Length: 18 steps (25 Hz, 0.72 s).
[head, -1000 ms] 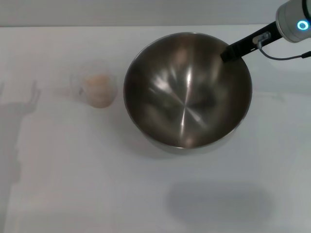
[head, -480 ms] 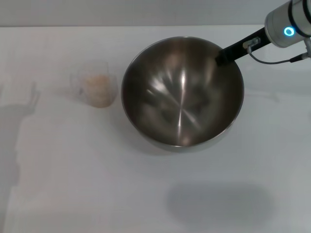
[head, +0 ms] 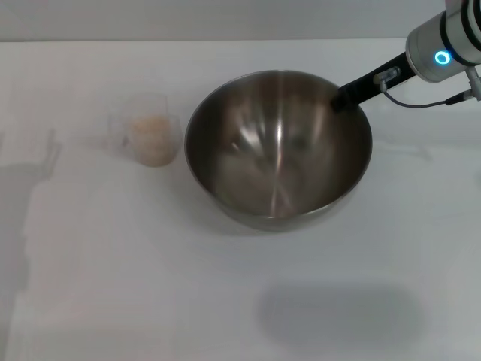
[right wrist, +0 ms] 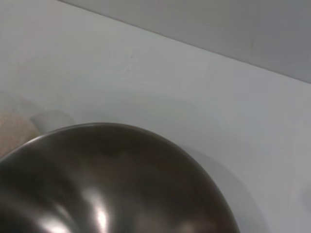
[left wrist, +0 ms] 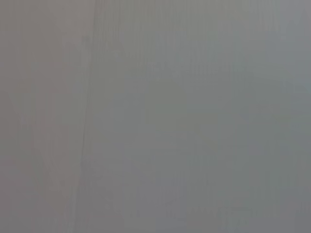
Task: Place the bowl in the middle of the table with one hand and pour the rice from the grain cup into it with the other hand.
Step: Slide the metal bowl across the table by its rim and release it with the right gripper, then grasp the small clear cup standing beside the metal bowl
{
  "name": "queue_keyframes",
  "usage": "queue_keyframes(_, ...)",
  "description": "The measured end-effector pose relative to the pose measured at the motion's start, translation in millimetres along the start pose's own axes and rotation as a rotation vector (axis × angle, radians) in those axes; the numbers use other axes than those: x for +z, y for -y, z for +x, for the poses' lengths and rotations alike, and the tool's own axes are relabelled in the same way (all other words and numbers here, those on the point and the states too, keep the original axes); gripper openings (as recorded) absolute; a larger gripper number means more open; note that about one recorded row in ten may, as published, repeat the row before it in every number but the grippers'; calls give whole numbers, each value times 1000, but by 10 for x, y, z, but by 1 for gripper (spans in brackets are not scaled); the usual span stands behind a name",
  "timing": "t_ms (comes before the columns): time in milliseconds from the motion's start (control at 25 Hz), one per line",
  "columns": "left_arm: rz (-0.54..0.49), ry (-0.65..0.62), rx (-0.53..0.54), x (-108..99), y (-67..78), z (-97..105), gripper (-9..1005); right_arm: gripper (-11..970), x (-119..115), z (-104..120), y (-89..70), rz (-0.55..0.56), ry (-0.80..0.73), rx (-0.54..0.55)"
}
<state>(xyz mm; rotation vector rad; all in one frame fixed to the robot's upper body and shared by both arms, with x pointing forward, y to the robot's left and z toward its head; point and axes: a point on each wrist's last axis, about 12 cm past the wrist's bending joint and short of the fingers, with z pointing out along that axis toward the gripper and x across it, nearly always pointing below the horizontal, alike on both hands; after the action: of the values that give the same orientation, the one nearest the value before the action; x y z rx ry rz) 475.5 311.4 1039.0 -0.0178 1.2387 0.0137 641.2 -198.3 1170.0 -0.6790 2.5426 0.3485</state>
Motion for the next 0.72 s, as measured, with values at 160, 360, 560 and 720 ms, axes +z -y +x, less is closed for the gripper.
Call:
queue_keyframes(160, 0, 13, 0, -20, 0, -15, 737, 31, -24, 1, 18, 8, 6, 1)
queue_keyframes(360, -4, 13, 1, -47, -9, -16, 733, 254, -128, -45, 34, 36, 42, -17)
queue_keyframes(560, -1, 17, 2, -89, -12, -25, 729, 396, -337, -151, 35, 113, 93, -66)
queue_keyframes(720, 3, 14, 2, -110, -9, -21, 726, 406, -529, -269, -27, 161, 212, -117)
